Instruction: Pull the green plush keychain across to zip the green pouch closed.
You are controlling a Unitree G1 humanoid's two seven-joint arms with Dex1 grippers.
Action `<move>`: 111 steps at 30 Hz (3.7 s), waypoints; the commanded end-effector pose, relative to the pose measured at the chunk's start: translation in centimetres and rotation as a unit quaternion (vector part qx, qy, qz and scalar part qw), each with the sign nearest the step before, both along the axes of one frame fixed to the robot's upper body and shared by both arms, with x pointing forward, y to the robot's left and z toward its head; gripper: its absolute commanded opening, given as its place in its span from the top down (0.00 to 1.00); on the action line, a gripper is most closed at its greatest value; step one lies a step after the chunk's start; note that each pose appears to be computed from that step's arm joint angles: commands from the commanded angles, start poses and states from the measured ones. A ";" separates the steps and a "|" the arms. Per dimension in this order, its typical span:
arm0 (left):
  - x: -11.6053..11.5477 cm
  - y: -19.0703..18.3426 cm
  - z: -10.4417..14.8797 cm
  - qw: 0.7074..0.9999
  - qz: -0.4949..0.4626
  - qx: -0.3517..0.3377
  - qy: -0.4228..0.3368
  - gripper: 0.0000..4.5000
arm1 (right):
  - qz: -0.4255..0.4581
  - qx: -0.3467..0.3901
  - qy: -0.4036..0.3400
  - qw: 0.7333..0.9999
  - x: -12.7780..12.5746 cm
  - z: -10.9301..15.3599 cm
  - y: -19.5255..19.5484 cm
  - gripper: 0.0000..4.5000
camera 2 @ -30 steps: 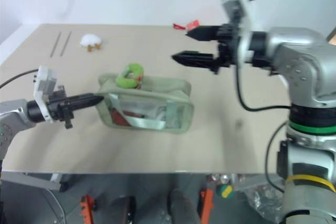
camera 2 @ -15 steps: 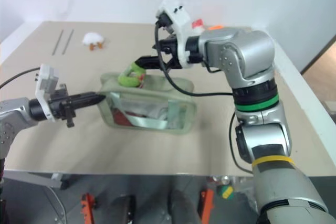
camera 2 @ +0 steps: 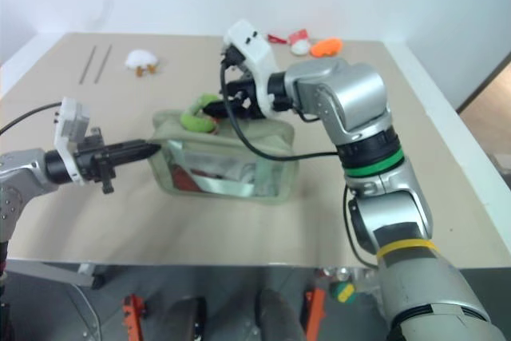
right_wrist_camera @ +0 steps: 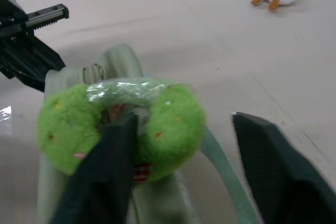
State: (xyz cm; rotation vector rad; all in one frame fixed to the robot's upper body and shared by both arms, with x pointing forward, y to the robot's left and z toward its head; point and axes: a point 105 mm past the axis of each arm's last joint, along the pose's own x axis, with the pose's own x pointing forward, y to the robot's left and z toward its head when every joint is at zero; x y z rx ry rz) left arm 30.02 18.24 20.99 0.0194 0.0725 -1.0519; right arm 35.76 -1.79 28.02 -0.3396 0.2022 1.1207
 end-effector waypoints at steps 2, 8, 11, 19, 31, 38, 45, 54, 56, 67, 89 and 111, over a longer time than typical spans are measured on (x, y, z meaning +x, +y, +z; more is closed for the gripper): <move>0.0 -0.4 0.8 1.000 -0.005 0.002 -0.019 1.00 | 0.015 0.002 -0.025 1.000 -0.5 0.9 0.1 0.79; 0.0 -0.4 0.7 1.000 -0.003 0.001 -0.020 1.00 | 0.017 -0.002 -0.026 1.000 -0.5 0.5 -0.1 1.00; 0.1 -0.4 0.6 1.000 -0.002 0.000 -0.019 1.00 | 0.017 -0.003 -0.027 0.999 -0.5 0.4 -0.2 1.00; 0.3 -0.4 0.6 1.000 -0.004 -0.003 -0.020 1.00 | 0.008 -0.004 -0.041 0.999 -0.4 1.0 -1.3 1.00; 0.2 -0.6 0.4 1.000 -0.008 -0.002 -0.019 1.00 | -0.075 -0.086 -0.178 0.977 -0.7 5.1 -11.8 1.00; 0.1 -0.5 0.5 1.000 -0.008 0.000 -0.018 1.00 | -0.114 -0.214 -0.251 0.937 -1.9 5.3 -17.5 1.00; 0.0 -0.4 0.5 1.000 -0.010 0.003 -0.015 1.00 | -0.136 -0.407 -0.307 0.850 -3.3 5.8 -22.7 1.00; 0.1 -0.5 0.5 1.000 -0.011 0.003 -0.011 1.00 | -0.034 -0.452 -0.286 0.844 -3.9 0.3 -19.8 1.00; 0.1 -0.6 0.5 1.000 -0.013 0.004 -0.010 1.00 | 0.018 -0.448 -0.274 0.851 -4.4 -2.5 -17.8 1.00; -0.1 -0.6 0.7 1.000 -0.019 0.009 -0.003 1.00 | 0.137 -0.469 -0.268 0.830 -4.7 -8.5 -14.5 1.00; -0.3 -0.9 0.9 1.000 -0.018 0.005 -0.001 1.00 | 0.125 -0.514 -0.225 0.818 -1.4 -12.8 -16.6 1.00; 0.4 -1.1 0.8 1.000 -0.014 0.000 -0.006 1.00 | 0.122 -0.336 -0.130 0.925 -6.0 -8.0 -15.7 1.00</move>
